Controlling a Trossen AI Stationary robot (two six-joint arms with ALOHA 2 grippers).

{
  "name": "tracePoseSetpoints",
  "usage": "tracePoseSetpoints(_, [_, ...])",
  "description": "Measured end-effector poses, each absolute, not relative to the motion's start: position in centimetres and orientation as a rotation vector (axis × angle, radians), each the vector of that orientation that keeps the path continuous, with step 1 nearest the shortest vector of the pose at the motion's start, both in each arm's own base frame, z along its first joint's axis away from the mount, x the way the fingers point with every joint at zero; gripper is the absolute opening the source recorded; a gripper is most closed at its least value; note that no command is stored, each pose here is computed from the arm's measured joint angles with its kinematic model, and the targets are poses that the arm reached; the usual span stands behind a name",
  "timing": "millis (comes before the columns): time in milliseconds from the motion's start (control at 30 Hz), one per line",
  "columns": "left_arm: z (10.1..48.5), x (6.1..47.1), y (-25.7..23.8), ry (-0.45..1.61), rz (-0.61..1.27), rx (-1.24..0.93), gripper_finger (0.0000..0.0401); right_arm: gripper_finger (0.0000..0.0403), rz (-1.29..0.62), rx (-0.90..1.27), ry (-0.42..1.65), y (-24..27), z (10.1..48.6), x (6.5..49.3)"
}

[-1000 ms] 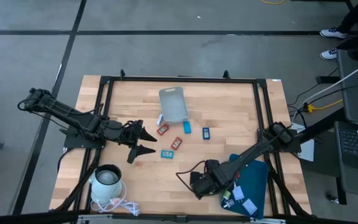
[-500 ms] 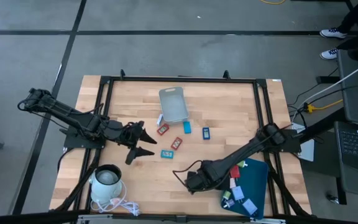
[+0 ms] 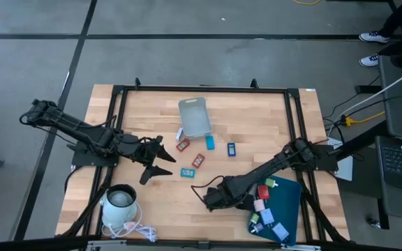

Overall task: Pick & Place Office items
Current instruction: Put the blue charger adapter into the blue bin

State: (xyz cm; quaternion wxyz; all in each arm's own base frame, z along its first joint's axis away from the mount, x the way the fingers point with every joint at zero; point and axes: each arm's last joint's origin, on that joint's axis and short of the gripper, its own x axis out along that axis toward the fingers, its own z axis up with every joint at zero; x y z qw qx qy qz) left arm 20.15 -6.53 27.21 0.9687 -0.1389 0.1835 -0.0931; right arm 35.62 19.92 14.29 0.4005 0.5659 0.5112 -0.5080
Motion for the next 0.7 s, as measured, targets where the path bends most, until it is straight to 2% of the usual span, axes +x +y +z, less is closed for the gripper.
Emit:
tracePoseSetpoints(333, [27.1, 20.4, -5.5, 0.379, -0.180, -0.274, 0.0239, 0.0295, -1.322, 1.380, 1.304, 18.6, 14.3, 35.7])
tracePoseSetpoints(700, [27.0, 20.6, -4.5, 0.391, -0.152, -0.283, 0.0239, 0.0289, -1.268, 1.355, 1.325, 17.6, 14.0, 36.5])
